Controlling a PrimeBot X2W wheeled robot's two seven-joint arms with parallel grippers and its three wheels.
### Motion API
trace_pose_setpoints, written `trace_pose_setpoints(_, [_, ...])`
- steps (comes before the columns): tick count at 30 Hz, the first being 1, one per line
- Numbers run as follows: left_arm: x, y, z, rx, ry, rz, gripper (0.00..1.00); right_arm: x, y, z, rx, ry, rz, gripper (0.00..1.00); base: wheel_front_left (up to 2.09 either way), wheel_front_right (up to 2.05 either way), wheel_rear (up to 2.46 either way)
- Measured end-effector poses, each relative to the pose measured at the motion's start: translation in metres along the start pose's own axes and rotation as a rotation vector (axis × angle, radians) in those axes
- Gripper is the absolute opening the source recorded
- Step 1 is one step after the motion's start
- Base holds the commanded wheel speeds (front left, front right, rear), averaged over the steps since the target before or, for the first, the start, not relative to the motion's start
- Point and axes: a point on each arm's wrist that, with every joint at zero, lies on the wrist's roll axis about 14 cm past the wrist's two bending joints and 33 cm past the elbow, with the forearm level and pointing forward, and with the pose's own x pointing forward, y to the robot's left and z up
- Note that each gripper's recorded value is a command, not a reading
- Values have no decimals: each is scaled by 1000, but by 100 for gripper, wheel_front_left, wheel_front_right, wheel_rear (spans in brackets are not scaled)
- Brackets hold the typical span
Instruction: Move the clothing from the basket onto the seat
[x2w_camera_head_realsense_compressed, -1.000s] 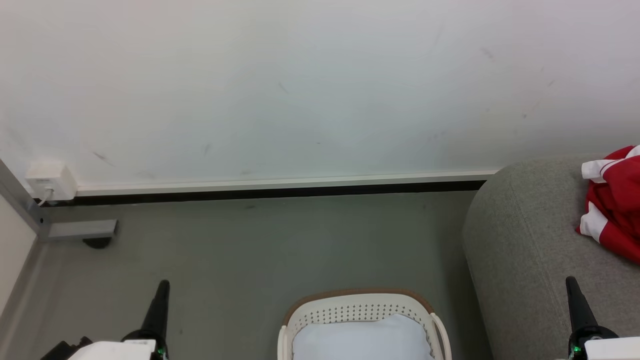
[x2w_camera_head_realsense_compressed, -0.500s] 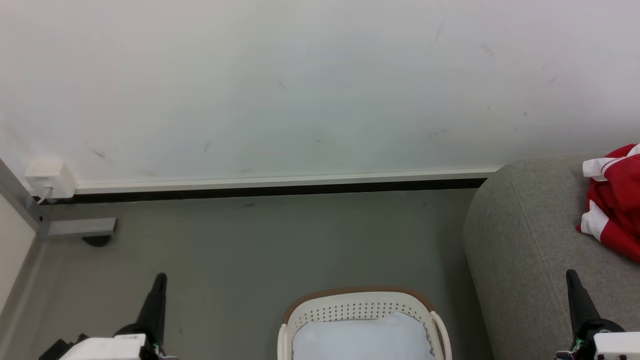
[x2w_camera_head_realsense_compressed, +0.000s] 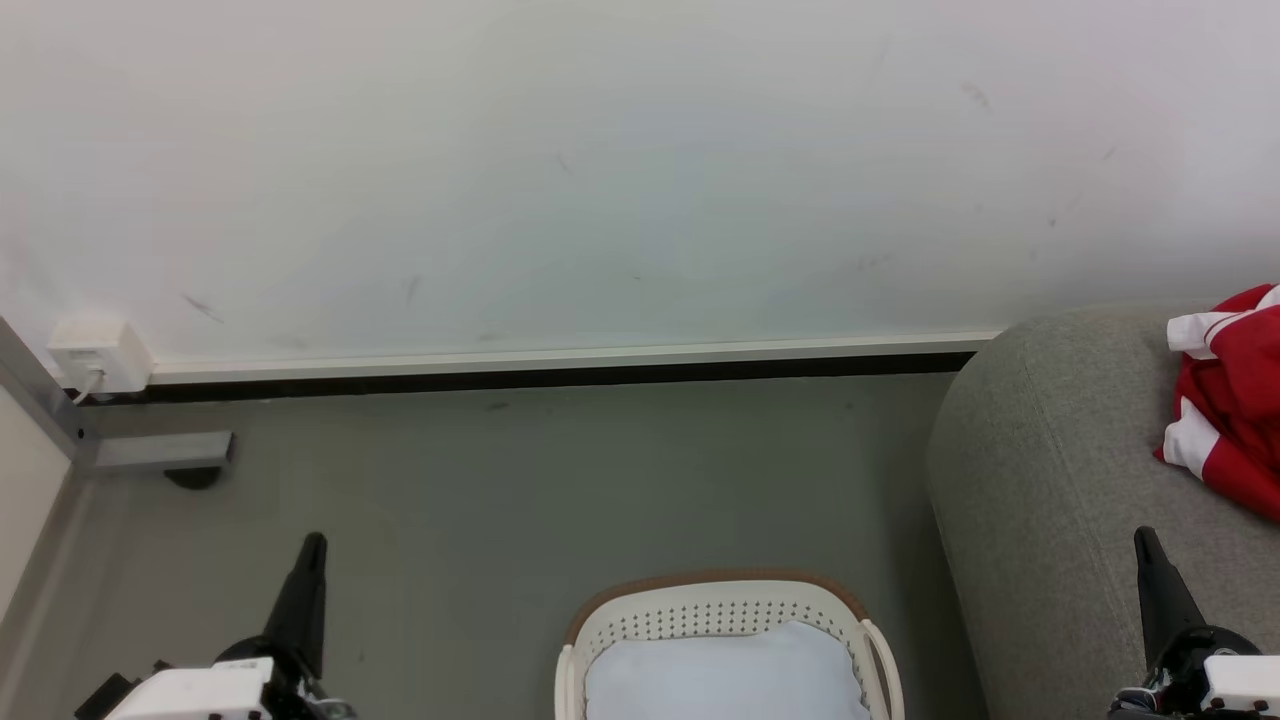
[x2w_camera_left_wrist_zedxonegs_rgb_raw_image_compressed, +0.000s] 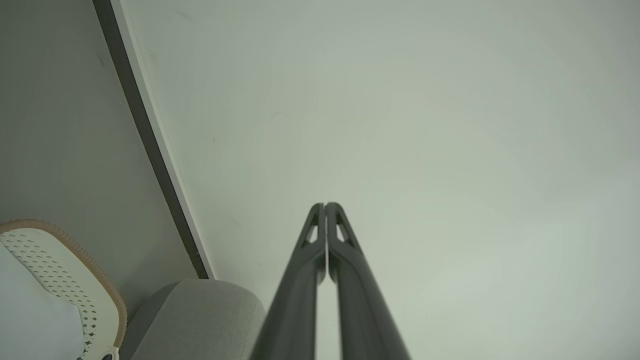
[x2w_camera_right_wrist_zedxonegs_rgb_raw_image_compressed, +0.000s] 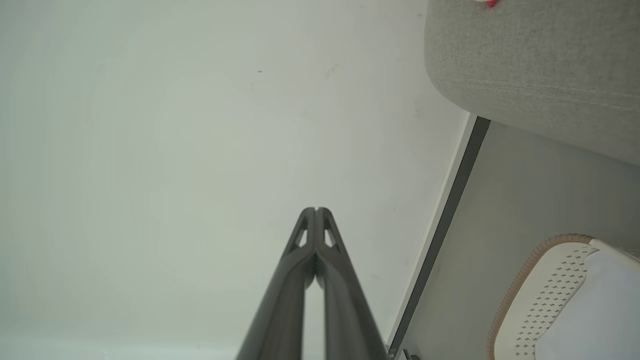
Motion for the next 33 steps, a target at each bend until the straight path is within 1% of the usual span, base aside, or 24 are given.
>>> trace_pose_setpoints(33, [0, -1, 0, -2, 0, -3, 0, 0, 0, 0, 4, -1, 1, 0, 0, 0, 0])
